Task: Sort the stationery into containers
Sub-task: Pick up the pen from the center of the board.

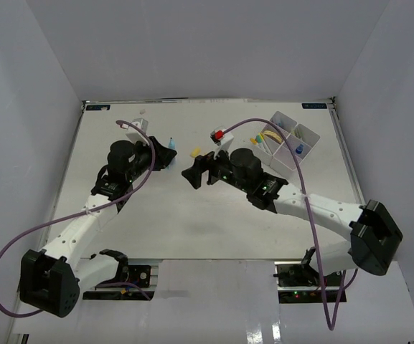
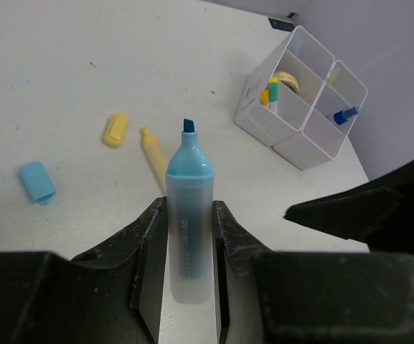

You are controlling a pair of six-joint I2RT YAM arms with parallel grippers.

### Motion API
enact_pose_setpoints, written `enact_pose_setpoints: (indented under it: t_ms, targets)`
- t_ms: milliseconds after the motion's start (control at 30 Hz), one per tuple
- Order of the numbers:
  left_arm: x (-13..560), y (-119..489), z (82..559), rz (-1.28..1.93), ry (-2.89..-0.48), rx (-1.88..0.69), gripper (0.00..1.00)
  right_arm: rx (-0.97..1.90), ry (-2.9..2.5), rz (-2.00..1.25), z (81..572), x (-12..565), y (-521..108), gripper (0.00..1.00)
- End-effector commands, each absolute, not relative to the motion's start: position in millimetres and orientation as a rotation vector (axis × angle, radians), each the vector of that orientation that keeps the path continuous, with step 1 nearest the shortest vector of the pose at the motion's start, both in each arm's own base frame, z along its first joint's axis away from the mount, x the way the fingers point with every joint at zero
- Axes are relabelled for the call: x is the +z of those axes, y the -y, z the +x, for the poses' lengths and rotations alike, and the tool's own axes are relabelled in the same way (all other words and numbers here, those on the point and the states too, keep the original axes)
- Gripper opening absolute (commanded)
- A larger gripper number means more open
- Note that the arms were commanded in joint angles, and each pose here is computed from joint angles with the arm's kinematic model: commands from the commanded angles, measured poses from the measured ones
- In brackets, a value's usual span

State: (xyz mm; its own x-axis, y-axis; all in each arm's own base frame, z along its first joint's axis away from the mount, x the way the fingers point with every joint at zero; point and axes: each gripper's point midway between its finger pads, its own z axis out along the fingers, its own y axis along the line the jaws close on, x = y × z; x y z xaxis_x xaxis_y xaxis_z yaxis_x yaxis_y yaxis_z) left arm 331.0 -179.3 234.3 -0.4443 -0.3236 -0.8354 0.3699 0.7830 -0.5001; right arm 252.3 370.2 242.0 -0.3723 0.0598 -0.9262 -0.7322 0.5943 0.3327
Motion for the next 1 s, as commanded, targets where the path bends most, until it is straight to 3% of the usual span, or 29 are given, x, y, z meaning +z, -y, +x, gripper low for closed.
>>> enact_pose_setpoints:
  t_ms: [0, 567, 967]
  targets:
    - [264.6, 183.1, 328.3, 0.045, -1.753, -0.834, 0.07, 0.951, -1.649, -0.450, 271.6, 283.4, -392.1, 0.96]
    - [272.1, 180.1, 325.1, 0.065, -1.703, -0.819, 0.07, 0.949, -1.711, -0.512, 282.4, 266.7, -454.1, 0.81]
    - [268.7, 185.7, 321.7, 0.072, -1.707, -0.863, 0.07, 0.929, -1.655, -0.437, 295.9, 274.3, -454.4, 0.61]
